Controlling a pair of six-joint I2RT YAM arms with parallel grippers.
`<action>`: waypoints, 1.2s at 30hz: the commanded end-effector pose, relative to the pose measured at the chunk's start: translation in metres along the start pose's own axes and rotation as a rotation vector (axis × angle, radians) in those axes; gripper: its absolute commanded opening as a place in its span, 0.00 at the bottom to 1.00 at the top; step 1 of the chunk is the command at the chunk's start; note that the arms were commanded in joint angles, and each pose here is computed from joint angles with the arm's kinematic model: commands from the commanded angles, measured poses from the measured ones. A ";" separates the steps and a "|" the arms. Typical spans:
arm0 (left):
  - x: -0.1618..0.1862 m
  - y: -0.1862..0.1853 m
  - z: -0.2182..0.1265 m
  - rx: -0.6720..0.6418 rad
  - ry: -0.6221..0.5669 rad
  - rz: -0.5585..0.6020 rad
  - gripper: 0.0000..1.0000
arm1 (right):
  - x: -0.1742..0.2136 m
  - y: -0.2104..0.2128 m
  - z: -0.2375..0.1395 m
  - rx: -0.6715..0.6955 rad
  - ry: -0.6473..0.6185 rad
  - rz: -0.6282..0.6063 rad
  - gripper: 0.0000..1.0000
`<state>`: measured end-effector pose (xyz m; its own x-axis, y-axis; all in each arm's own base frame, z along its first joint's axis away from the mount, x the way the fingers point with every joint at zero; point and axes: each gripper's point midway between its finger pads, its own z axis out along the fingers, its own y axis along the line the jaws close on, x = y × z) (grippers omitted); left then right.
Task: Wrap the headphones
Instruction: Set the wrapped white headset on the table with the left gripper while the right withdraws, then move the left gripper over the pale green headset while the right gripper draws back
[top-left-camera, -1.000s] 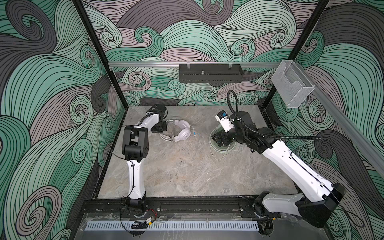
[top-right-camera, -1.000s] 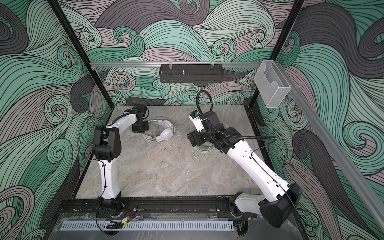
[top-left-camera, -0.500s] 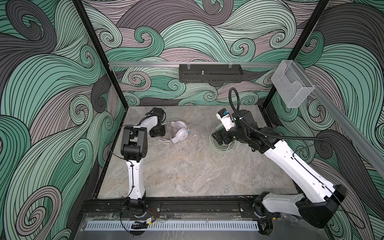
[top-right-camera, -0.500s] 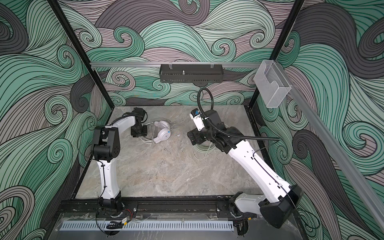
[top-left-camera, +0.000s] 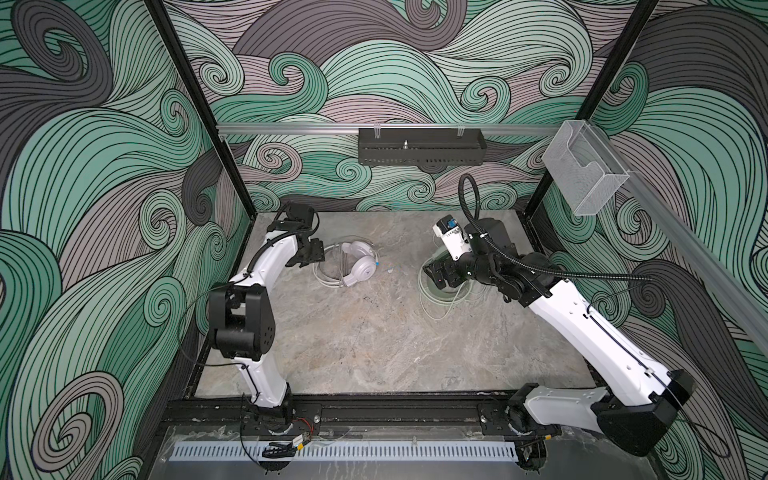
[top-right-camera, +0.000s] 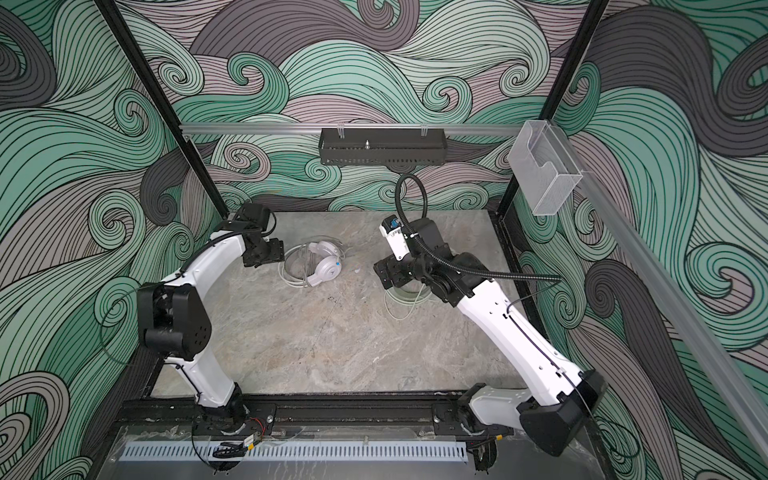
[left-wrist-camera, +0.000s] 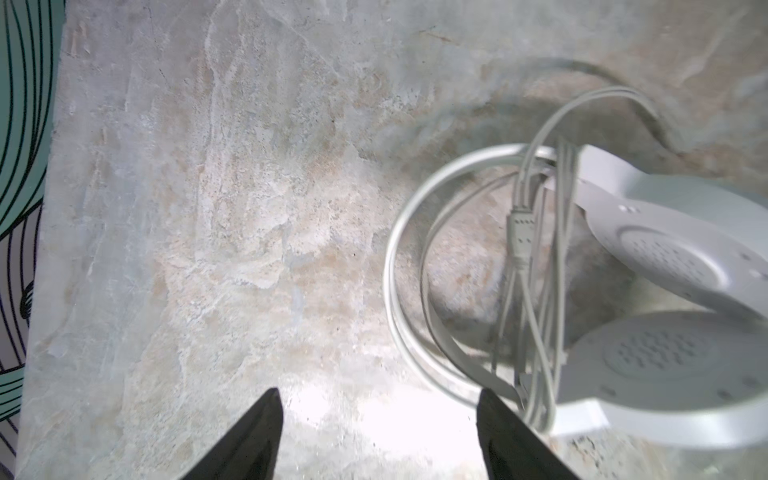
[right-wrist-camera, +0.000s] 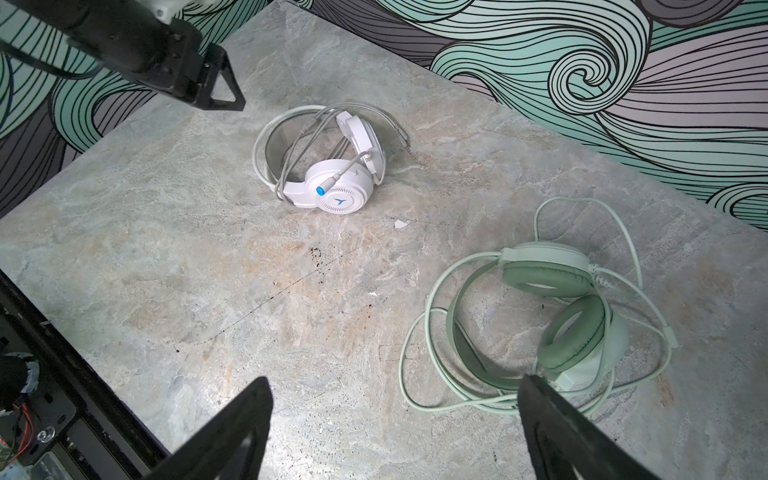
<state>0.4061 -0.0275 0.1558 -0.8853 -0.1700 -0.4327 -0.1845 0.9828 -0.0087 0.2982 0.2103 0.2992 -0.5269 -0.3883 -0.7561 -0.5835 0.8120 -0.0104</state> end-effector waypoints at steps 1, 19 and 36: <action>0.030 -0.021 -0.035 0.084 0.016 0.062 0.77 | 0.004 -0.018 0.010 0.034 0.031 0.058 0.94; 0.164 -0.203 -0.124 0.578 -0.018 0.347 0.79 | 0.092 -0.109 0.119 0.080 0.344 0.341 0.88; 0.175 -0.181 -0.125 0.581 -0.048 0.251 0.79 | 0.149 -0.041 0.176 -0.017 0.557 0.193 0.85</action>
<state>0.2330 -0.2511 0.1865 -0.8577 0.0970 -0.5049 0.3213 0.8678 -0.3790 0.3533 0.1994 0.0734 -0.8680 -0.4074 -0.2838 -0.4527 0.8842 0.1150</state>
